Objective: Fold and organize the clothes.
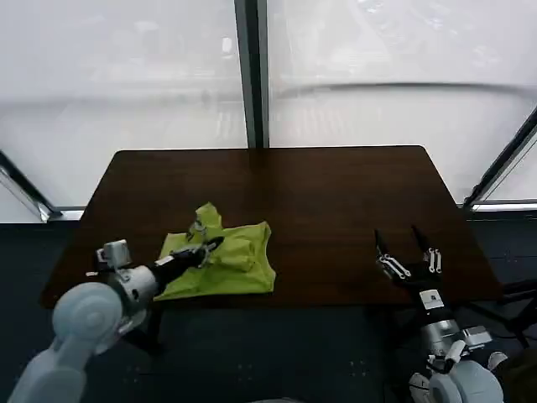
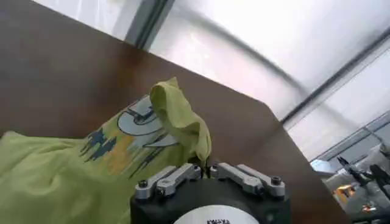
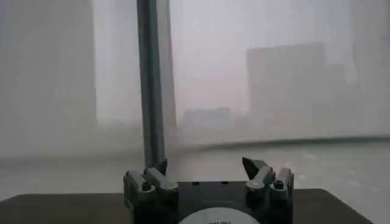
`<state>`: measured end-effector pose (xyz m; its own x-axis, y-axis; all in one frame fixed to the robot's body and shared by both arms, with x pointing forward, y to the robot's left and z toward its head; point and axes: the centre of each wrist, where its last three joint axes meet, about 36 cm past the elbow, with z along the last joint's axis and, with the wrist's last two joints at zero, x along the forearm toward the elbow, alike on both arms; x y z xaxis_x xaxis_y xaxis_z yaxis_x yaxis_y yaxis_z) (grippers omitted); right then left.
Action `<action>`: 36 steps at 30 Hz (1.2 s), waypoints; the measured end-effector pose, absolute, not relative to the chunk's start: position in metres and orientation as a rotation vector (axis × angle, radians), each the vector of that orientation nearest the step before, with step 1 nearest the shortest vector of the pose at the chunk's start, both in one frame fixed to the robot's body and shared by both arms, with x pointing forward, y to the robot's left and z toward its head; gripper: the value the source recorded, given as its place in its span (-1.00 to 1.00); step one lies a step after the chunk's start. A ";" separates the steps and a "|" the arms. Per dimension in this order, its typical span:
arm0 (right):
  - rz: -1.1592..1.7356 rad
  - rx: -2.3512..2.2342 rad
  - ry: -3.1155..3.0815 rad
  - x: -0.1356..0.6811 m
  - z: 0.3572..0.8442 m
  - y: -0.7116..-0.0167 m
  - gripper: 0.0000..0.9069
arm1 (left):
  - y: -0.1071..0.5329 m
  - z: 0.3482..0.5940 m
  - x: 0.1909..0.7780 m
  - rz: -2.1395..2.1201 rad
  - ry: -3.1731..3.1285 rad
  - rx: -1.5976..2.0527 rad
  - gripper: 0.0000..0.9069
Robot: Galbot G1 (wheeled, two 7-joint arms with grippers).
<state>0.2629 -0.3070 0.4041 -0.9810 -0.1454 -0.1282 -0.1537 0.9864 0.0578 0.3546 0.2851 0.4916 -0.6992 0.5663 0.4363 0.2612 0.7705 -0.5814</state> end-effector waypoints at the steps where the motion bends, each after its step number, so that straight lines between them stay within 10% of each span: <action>1: 0.103 -0.228 3.008 0.263 0.403 -0.307 0.94 | 0.283 0.490 0.355 0.650 -2.343 -0.619 -1.00; 12: 0.099 -0.221 3.019 0.264 0.399 -0.307 0.94 | 0.265 0.473 0.357 0.662 -2.302 -0.635 -1.00; 13: 0.099 -0.220 3.020 0.263 0.398 -0.306 0.94 | 0.263 0.470 0.356 0.664 -2.296 -0.635 0.18; 14: 0.100 -0.219 3.021 0.263 0.398 -0.306 0.94 | 0.262 0.468 0.356 0.663 -2.292 -0.636 0.94; 36: 0.037 -0.368 3.037 0.279 0.393 -0.296 0.94 | 0.211 0.451 0.346 0.746 -2.289 -0.635 0.94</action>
<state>0.2793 -0.2959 0.3927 -0.9677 -0.2375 -0.0845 -0.2395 0.9708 0.0143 0.3461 0.2107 0.4506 -0.6783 0.6025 0.4205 0.2391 0.7222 -0.6490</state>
